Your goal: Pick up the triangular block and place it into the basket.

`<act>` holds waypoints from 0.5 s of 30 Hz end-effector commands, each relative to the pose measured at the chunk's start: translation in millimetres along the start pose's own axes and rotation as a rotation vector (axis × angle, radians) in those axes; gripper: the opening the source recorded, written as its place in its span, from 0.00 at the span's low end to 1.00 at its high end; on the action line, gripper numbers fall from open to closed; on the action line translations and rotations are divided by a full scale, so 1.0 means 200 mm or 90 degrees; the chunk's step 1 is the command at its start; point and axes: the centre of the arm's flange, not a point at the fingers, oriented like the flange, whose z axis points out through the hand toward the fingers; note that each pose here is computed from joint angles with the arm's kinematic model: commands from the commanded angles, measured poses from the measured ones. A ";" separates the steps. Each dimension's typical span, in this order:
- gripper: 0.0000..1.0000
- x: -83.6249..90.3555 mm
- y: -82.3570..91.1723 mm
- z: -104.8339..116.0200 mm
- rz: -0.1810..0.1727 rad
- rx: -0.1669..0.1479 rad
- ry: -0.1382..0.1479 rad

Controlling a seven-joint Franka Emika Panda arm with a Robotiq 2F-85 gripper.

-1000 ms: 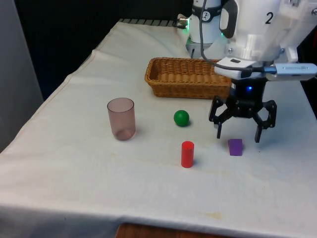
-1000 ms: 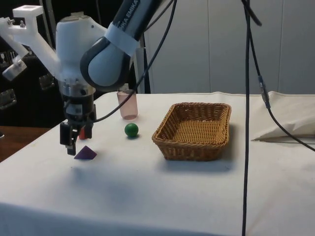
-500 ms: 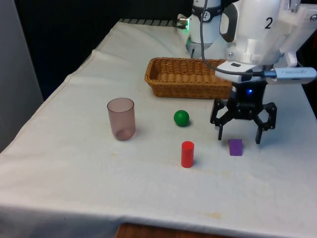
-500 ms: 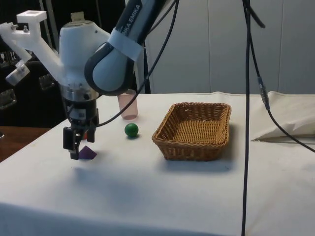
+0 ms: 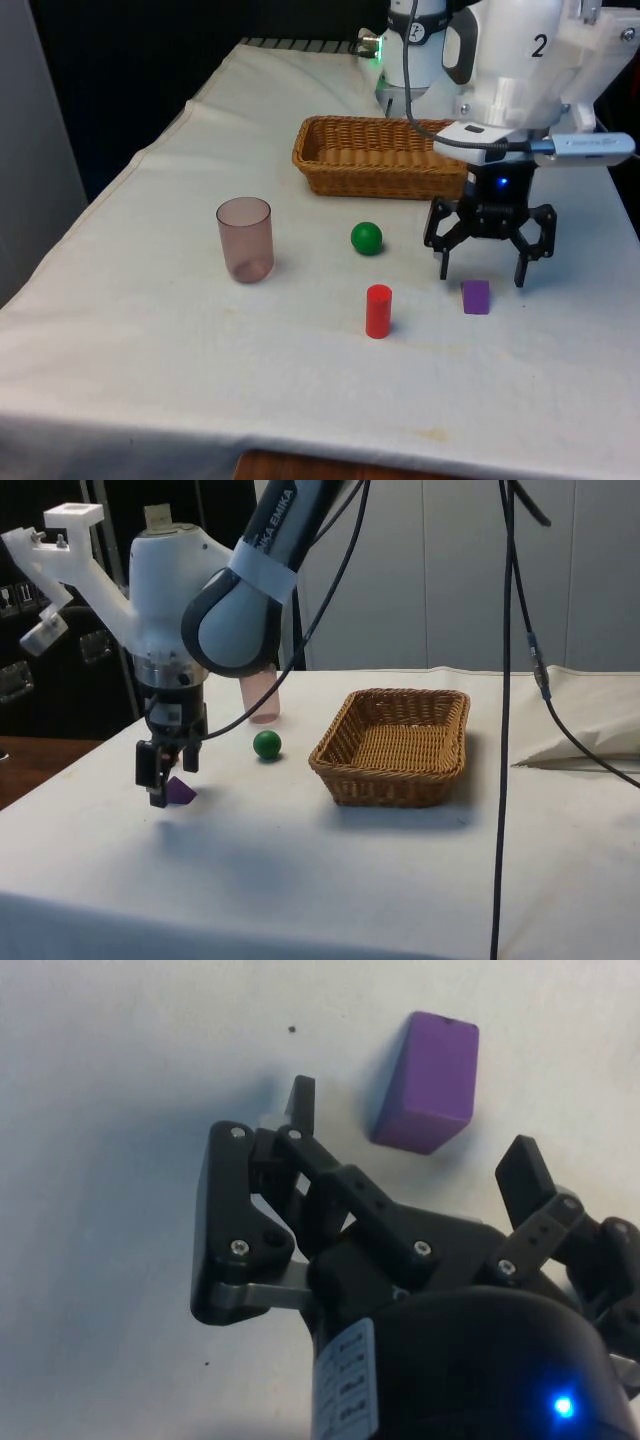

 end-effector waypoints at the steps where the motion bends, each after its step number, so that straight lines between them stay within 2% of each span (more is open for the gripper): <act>1: 1.00 0.00 0.01 0.00 0.002 0.004 0.006; 2: 1.00 0.00 0.00 0.00 0.001 0.000 0.001; 3: 1.00 0.01 0.01 0.00 0.003 0.003 0.007; 10: 1.00 0.01 0.03 0.00 0.007 0.003 0.010; 11: 1.00 0.01 0.03 0.00 0.005 -0.002 0.004; 12: 1.00 0.01 0.03 0.00 0.007 0.003 0.010; 13: 0.99 0.01 0.03 0.00 0.007 0.003 0.010; 15: 0.86 0.01 0.04 0.00 0.008 0.002 0.010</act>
